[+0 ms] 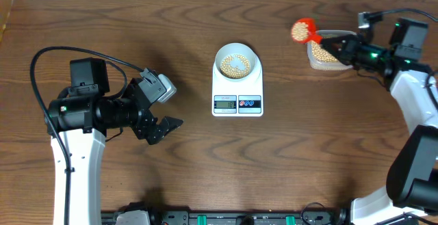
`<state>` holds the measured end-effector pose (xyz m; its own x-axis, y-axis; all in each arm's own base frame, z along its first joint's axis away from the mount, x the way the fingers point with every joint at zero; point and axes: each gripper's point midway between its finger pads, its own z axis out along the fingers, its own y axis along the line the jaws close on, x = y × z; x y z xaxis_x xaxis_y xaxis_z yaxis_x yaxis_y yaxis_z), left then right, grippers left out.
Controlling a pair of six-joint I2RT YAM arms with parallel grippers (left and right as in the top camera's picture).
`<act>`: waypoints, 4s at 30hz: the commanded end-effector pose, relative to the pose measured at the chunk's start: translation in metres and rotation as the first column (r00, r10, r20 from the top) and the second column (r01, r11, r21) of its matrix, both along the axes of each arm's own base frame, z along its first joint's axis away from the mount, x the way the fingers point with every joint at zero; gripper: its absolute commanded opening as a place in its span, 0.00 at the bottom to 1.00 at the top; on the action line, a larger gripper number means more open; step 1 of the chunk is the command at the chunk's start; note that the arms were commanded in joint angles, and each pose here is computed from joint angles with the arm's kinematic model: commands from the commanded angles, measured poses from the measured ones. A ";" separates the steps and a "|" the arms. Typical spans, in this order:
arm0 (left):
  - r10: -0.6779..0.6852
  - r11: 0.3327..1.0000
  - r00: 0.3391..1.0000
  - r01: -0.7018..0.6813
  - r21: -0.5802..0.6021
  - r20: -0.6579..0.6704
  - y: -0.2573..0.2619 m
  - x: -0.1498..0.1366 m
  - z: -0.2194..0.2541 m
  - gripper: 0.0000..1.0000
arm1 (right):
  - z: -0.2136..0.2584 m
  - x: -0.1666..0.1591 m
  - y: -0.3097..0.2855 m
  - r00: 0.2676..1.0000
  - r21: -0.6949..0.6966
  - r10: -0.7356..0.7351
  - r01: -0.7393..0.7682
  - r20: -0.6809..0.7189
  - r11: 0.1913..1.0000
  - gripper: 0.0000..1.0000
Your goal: Scoop item into bowl and weigh 50g on scale
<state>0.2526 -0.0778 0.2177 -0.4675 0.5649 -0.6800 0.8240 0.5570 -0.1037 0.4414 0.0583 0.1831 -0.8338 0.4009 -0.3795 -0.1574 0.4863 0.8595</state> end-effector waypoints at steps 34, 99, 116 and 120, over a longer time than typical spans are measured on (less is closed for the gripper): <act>-0.017 1.000 0.999 0.017 -0.006 0.040 -0.002 0.002 0.011 0.93 | -0.021 -0.022 0.142 0.903 -0.179 0.378 -0.345 0.204 0.921 0.01; -0.017 1.000 0.999 0.017 -0.006 0.040 -0.002 0.002 0.011 0.93 | -0.035 -0.014 0.150 0.522 -0.636 0.671 -0.283 0.526 0.718 0.01; -0.017 1.000 0.999 0.017 -0.006 0.041 -0.002 0.002 0.011 0.93 | -0.045 -0.015 0.151 0.524 -0.687 0.698 -0.264 0.487 0.677 0.01; -0.017 1.000 0.999 0.017 -0.006 0.040 -0.002 0.002 0.011 0.93 | -0.036 -0.012 0.154 0.499 -0.685 0.696 -0.245 0.517 0.686 0.01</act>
